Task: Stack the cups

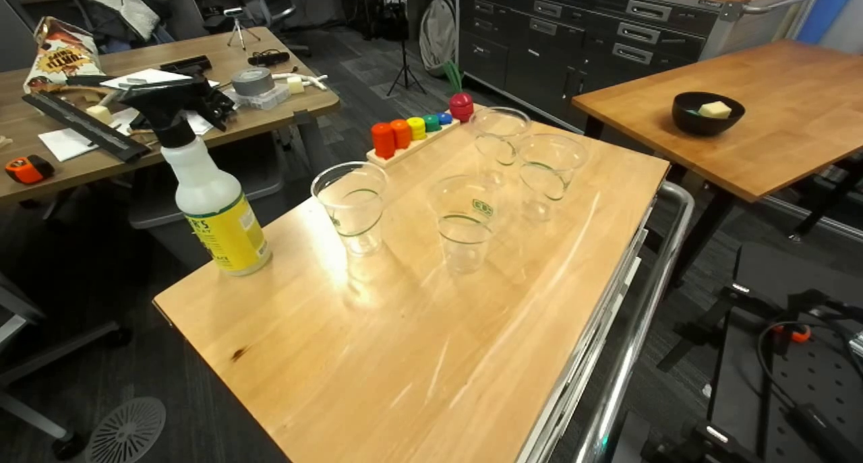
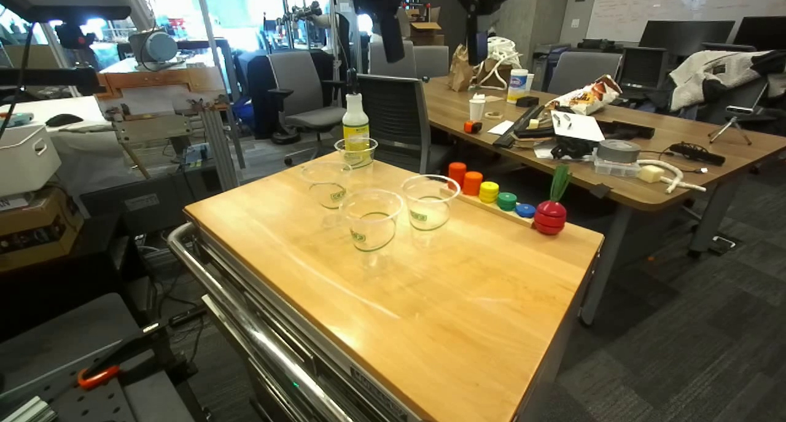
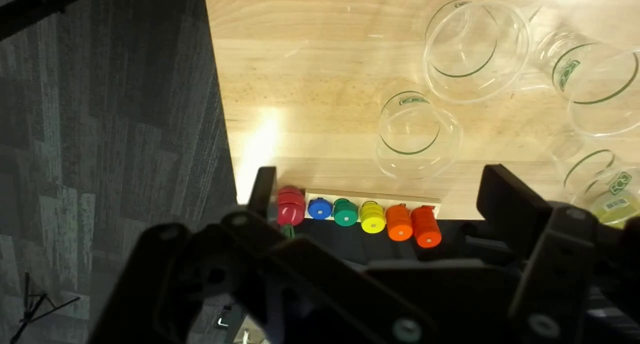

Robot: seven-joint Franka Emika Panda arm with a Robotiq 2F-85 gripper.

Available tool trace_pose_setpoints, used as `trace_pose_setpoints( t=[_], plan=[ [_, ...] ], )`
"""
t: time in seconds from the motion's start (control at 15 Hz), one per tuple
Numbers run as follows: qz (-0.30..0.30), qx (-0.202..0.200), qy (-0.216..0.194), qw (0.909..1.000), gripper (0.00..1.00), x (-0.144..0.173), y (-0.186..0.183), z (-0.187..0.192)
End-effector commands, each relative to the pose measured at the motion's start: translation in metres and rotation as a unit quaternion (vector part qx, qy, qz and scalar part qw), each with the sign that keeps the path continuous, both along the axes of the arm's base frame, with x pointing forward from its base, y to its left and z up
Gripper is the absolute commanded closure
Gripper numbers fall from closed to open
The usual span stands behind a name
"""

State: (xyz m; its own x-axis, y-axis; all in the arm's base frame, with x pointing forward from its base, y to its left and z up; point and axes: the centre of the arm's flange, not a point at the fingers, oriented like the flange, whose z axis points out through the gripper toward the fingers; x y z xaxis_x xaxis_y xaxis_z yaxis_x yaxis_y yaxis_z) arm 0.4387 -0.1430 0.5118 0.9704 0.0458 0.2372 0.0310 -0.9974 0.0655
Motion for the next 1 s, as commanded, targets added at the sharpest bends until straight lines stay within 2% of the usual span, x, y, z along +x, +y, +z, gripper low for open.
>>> trace_pose_setpoints(
  t=[0.0, 0.2, 0.6, 0.93],
  plan=[
    [0.008, -0.002, 0.033, 0.9994, 0.0, 0.039, 0.009, -0.029],
    [0.019, -0.011, 0.075, 0.997, 0.0, 0.061, 0.021, -0.069],
    [-0.021, -0.039, 0.052, 0.9977, 0.0, 0.116, 0.032, -0.125],
    [-0.053, -0.041, 0.069, 0.9954, 0.0, 0.145, 0.022, -0.157]
  ],
)
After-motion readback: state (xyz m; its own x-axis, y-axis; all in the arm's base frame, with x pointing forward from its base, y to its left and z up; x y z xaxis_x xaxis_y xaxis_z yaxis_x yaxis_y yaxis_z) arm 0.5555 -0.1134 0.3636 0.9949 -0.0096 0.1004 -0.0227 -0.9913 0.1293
